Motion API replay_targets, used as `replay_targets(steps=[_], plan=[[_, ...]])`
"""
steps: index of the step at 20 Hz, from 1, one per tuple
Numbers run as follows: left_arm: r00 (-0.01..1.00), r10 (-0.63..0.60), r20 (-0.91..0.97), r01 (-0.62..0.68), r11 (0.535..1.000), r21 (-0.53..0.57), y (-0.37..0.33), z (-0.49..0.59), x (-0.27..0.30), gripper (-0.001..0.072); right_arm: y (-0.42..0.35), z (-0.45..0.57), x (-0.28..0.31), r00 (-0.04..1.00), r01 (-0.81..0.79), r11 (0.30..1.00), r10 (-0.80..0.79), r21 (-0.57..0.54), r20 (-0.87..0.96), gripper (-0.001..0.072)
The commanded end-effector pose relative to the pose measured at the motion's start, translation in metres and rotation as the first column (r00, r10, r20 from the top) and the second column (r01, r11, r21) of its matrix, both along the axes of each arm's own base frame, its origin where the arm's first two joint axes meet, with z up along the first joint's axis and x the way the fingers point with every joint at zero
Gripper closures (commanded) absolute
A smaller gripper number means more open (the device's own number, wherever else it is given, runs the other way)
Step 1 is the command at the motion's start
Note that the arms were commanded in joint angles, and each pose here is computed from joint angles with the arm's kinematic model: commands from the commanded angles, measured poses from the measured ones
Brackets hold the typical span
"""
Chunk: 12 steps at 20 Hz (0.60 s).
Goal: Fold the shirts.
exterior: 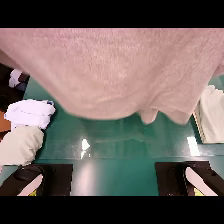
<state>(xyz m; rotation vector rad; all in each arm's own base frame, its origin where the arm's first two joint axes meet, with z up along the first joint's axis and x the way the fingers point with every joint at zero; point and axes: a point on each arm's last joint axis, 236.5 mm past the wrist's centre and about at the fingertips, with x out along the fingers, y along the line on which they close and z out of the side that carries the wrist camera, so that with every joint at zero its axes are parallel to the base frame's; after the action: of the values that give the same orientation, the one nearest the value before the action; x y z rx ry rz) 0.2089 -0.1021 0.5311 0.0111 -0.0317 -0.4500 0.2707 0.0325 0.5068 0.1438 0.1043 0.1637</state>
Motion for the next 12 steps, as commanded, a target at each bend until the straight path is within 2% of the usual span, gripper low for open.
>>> replay_targets(steps=[1,4,7,10,12], plan=[[0.988,0.022,-0.153,-0.014,0.999,0.053,-0.005,-0.042,0.047,0.0681,0.010,-0.024,0.038,0.991,-0.079,0.995,0.084,0.053,-0.106,0.0698],[0.890,0.066,-0.451,-0.002,0.990,0.142,-0.017,-0.156,0.134,0.0681,0.007,-0.112,0.102,0.938,-0.070,0.989,0.110,0.131,-0.329,0.0698],[0.707,0.108,-0.699,0.047,0.979,0.198,-0.030,-0.296,0.201,0.0681,0.006,-0.235,0.156,0.801,-0.036,0.993,0.095,0.110,-0.590,0.0698],[0.586,0.162,-0.794,0.054,0.970,0.238,-0.033,-0.412,0.254,0.0680,0.017,-0.343,0.193,0.658,-0.038,0.997,0.075,0.066,-0.749,0.0697],[0.524,0.203,-0.827,0.065,0.959,0.276,-0.030,-0.462,0.269,0.0680,0.031,-0.384,0.213,0.627,-0.051,0.996,0.088,0.071,-0.774,0.0696]])
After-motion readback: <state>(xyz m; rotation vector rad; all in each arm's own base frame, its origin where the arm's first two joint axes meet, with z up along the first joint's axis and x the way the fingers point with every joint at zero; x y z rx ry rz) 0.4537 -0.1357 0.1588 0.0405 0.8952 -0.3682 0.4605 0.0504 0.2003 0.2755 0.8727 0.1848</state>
